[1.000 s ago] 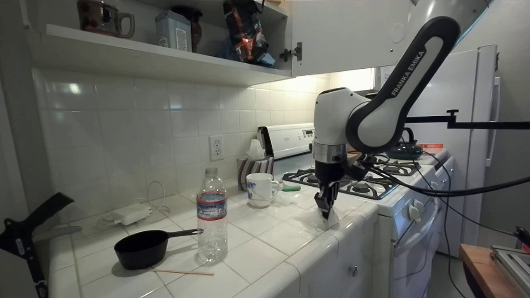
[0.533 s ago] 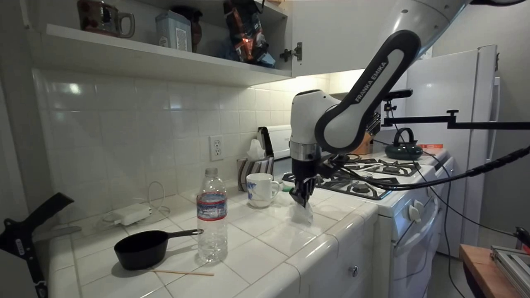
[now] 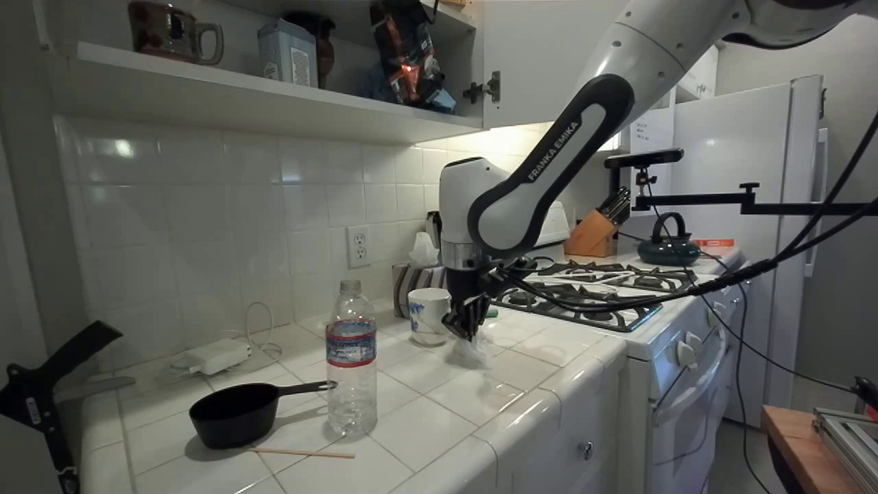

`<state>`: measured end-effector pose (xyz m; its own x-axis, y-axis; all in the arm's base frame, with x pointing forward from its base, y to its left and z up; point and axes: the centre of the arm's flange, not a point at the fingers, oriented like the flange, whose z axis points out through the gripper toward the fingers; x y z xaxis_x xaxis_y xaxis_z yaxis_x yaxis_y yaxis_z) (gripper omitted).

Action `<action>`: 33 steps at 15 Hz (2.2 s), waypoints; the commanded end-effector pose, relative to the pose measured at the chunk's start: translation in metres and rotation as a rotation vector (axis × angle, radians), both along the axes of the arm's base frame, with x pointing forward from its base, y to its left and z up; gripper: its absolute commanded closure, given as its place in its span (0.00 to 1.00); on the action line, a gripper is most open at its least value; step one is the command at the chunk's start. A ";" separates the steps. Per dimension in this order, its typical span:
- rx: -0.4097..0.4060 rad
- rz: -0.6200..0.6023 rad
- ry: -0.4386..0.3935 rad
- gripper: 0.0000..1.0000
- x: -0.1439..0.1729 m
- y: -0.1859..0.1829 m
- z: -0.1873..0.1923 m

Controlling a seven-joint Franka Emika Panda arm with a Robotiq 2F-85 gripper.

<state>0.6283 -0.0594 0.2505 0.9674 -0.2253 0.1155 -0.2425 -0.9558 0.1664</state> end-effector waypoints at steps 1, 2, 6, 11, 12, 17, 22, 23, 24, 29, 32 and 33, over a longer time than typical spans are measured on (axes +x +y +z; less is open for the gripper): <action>0.009 -0.021 0.028 0.73 0.028 0.010 0.001; 0.008 -0.019 0.034 0.72 0.026 0.010 0.003; 0.016 0.001 0.013 0.45 -0.018 0.008 0.021; 0.032 0.022 -0.002 0.84 -0.046 0.015 0.028; 0.033 0.032 -0.015 0.91 -0.047 0.017 0.028; 0.006 0.085 -0.100 1.00 -0.034 0.029 0.024; -0.017 0.094 -0.106 1.00 -0.023 0.029 0.000; -0.010 0.076 -0.100 1.00 -0.022 0.025 -0.007; -0.001 0.045 -0.101 1.00 -0.023 0.017 -0.010; 0.009 0.097 -0.123 1.00 -0.011 0.018 -0.012; 0.037 0.285 -0.143 1.00 0.001 0.054 -0.006; 0.050 0.339 -0.144 1.00 0.005 0.068 -0.005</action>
